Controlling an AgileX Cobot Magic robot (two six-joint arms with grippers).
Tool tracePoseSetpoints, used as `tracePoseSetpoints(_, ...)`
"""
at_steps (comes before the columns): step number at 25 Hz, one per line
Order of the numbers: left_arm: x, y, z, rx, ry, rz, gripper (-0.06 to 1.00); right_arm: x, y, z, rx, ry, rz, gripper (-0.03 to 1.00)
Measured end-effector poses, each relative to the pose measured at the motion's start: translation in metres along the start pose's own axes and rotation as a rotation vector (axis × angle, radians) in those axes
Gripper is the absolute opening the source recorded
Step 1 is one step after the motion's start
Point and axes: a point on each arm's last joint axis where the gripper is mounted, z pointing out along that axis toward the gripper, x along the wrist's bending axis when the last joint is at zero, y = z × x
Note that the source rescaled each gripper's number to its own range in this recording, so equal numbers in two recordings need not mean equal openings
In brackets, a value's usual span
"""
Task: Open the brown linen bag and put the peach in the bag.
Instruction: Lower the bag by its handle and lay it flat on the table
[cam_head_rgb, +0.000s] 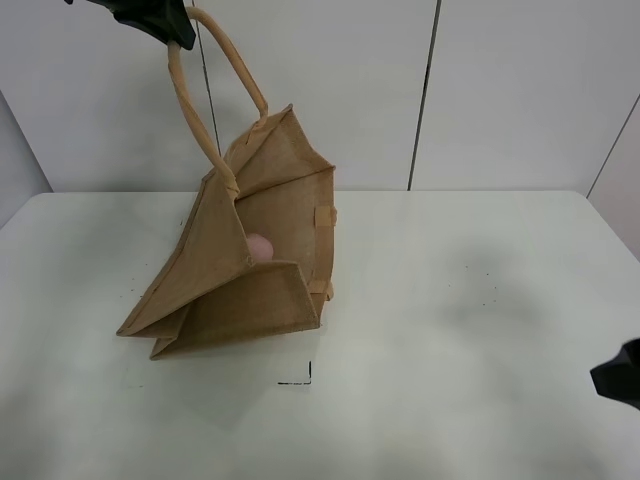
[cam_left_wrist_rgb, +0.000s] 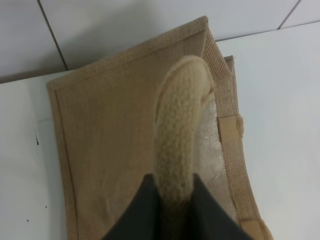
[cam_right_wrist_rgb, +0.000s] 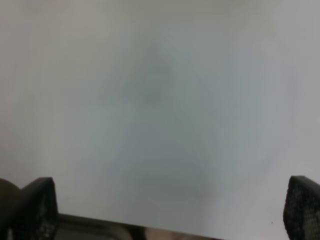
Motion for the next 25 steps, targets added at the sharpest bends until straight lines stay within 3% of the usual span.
tracePoseSetpoints(8,0.0,0.0,0.0,0.0,0.0,0.0,0.0,0.004,-0.045,-0.039,-0.356,-0.016,-0.023,1.0)
tracePoseSetpoints(15,0.0,0.0,0.0,0.0,0.0,0.0,0.0,0.003,-0.073,-0.059,-0.575,-0.054,0.001,1.0)
tracePoseSetpoints(18,0.0,0.0,0.0,0.0,0.0,0.0,0.0,0.003,-0.081,-0.062,-0.626,-0.062,0.006,1.0)
tracePoseSetpoints(25,0.0,0.0,0.0,0.0,0.0,0.0,0.0,0.003,-0.081,-0.062,-0.628,-0.063,0.008,1.0)
